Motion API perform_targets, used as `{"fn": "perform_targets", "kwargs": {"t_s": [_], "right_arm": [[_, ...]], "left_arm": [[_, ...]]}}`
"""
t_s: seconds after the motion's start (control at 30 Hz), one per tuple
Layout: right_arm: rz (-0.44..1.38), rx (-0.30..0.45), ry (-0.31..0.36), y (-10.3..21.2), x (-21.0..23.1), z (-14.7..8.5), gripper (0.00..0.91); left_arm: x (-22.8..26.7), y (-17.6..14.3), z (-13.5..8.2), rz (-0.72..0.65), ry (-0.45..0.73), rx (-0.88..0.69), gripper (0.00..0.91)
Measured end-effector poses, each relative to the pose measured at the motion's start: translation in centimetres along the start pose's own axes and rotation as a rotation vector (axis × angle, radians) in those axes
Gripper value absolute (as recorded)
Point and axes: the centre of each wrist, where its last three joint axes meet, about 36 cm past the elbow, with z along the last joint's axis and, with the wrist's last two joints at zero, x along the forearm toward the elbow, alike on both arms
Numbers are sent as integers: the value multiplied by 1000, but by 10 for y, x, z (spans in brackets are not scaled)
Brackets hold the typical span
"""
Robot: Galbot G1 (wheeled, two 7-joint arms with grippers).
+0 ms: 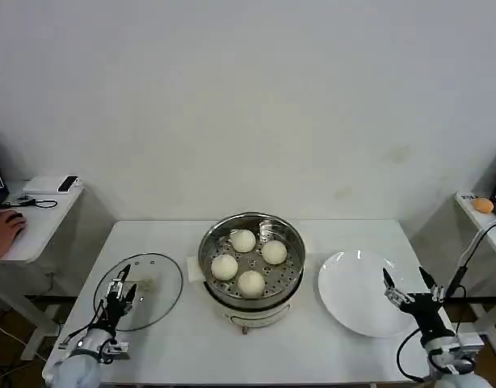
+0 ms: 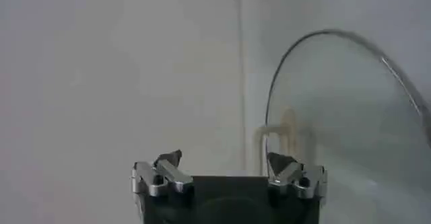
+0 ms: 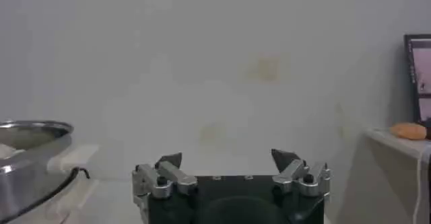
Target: Take steamed baozi put them in steamer then cover it.
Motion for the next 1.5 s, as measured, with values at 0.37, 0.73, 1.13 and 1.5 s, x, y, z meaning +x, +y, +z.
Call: {"fn": "perform_targets", "kwargs": {"t_s": [0.37, 0.73, 1.13, 1.5], "right_arm": [[11, 2, 5, -2, 2, 4, 907], [20, -1, 5, -4, 1, 8, 907], [29, -1, 14, -5, 1, 13, 907], [29, 1, 15, -6, 0, 15, 907]], "left_arm": [[-15, -7, 0, 1, 30, 12, 907], [-32, -11, -9, -29, 87, 54, 907], [-43, -17, -16, -37, 136, 97, 856], [-45, -29, -17, -28, 162, 137, 0]]}}
